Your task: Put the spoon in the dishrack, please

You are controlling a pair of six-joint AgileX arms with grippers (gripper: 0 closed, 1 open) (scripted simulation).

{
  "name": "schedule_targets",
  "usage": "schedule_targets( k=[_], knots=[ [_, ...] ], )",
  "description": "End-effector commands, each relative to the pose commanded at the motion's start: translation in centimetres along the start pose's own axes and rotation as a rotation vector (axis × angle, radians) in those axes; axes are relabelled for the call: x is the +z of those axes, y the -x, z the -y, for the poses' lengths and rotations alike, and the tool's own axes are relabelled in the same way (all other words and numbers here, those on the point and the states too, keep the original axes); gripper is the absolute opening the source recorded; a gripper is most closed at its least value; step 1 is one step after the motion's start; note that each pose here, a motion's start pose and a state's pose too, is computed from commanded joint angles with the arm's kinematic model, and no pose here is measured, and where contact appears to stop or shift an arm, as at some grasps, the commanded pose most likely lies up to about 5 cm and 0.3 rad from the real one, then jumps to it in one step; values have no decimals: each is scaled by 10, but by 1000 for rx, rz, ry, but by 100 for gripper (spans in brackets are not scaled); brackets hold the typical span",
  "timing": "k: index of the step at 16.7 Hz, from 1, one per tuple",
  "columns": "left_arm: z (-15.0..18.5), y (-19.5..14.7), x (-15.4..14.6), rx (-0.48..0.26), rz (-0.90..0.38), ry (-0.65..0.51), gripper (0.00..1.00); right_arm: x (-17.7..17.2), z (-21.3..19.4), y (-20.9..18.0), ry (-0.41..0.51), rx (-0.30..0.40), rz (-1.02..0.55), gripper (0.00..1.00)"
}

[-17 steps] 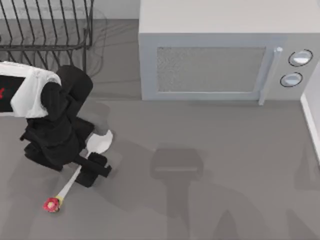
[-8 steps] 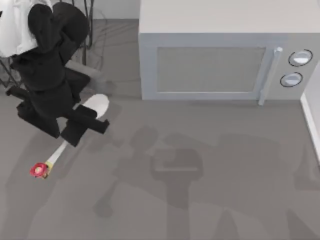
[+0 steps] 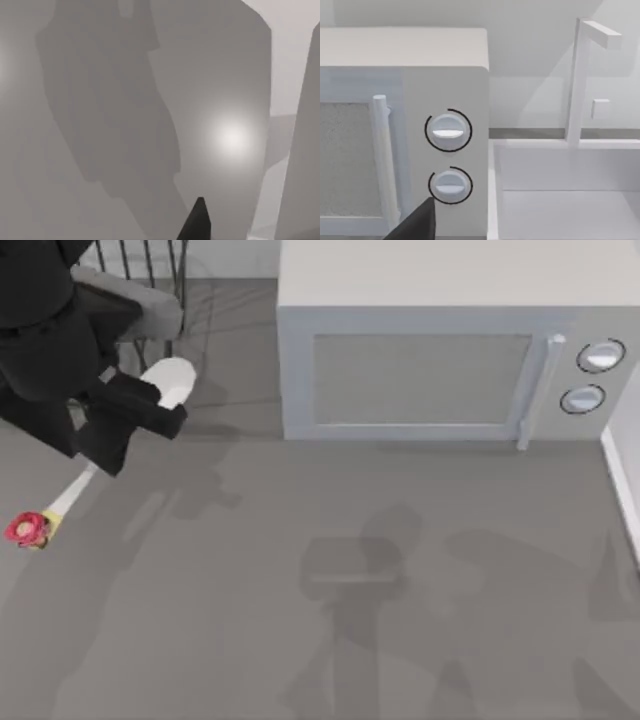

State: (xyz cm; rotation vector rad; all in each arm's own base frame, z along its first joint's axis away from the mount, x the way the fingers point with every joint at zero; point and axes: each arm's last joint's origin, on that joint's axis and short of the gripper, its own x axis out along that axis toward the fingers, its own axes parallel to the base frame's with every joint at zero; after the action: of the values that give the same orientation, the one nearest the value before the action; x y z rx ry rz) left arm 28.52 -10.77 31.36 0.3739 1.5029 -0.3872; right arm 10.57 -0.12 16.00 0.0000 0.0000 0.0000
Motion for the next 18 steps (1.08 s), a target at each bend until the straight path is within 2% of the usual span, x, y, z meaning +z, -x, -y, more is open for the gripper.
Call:
schedule_targets(
  k=[5, 8, 13, 18],
  knots=[
    [-3, 0, -1, 0, 14, 8, 0, 0, 0, 0, 0, 0, 0, 100],
    [-14, 10, -10, 2, 136, 58, 0, 0, 0, 0, 0, 0, 0, 100],
    [-48, 37, -38, 42, 535, 209, 0, 0, 0, 0, 0, 0, 0, 100],
    [-76, 70, -82, 169, 1037, 330, 0, 0, 0, 0, 0, 0, 0, 100]
  ],
)
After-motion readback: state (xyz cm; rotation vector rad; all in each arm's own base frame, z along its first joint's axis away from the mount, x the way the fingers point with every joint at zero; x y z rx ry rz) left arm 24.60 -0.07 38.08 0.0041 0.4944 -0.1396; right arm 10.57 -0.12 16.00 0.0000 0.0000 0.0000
